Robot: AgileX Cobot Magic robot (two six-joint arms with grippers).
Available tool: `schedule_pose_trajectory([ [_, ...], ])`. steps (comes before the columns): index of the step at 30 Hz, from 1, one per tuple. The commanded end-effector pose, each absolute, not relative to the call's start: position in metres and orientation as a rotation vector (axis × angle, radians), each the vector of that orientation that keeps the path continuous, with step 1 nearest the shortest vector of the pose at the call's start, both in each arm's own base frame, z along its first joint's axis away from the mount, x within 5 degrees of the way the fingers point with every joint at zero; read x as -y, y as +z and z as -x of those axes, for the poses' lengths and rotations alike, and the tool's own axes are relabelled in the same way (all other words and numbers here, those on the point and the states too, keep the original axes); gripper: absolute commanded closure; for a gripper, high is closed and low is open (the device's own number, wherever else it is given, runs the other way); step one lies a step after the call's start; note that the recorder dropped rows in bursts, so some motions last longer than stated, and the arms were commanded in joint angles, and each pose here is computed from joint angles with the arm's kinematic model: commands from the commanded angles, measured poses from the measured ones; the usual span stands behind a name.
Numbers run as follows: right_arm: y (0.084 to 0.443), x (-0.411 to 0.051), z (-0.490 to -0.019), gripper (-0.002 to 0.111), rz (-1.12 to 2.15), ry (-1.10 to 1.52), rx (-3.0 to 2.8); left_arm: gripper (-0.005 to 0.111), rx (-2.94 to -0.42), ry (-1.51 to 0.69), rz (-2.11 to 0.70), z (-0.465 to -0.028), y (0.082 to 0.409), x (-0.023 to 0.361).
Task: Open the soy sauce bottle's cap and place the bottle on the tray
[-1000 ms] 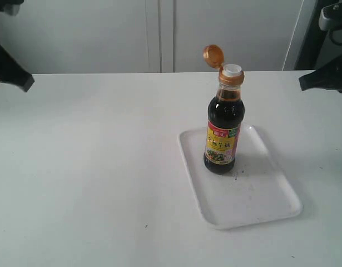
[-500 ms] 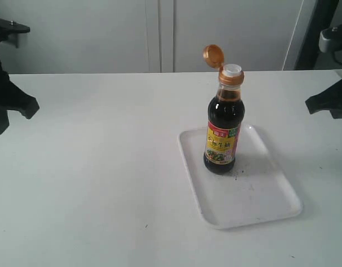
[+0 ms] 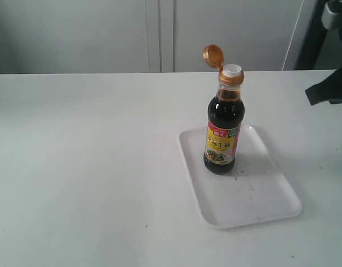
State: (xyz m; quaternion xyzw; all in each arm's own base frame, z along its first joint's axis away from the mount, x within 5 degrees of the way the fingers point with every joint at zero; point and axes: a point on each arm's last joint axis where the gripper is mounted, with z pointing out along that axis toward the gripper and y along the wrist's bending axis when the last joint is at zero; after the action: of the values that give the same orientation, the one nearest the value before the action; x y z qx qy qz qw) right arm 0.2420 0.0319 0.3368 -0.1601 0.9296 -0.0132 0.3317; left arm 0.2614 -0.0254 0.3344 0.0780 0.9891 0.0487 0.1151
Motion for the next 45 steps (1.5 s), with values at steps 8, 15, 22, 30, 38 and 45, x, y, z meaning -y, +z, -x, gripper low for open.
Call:
schedule_pose_trajectory([
  [8, 0.366, -0.039, -0.199, 0.108, 0.437, 0.004, -2.214, 0.106, -2.726, 0.124, -0.156, -0.208, 0.342, 0.015],
  [15, 0.360, -0.032, -0.165, 0.108, 0.400, 0.004, -2.035, 0.106, -2.518, 0.079, -0.122, -0.174, 0.342, 0.012],
  [22, 0.348, -0.026, -0.130, 0.108, 0.335, 0.039, -1.900, 0.106, -2.339, 0.047, -0.112, -0.143, 0.327, 0.010],
  [30, 0.338, -0.019, -0.094, 0.108, 0.233, 0.099, -1.725, 0.106, -2.257, -0.002, -0.055, -0.115, 0.312, 0.007],
  [38, 0.323, -0.014, -0.067, 0.108, 0.210, 0.107, -1.602, 0.106, -2.097, -0.050, -0.047, -0.096, 0.298, 0.007],
  [45, 0.303, -0.013, -0.063, 0.108, 0.201, 0.107, -1.550, 0.106, -2.026, -0.072, -0.049, -0.078, 0.280, 0.006],
])
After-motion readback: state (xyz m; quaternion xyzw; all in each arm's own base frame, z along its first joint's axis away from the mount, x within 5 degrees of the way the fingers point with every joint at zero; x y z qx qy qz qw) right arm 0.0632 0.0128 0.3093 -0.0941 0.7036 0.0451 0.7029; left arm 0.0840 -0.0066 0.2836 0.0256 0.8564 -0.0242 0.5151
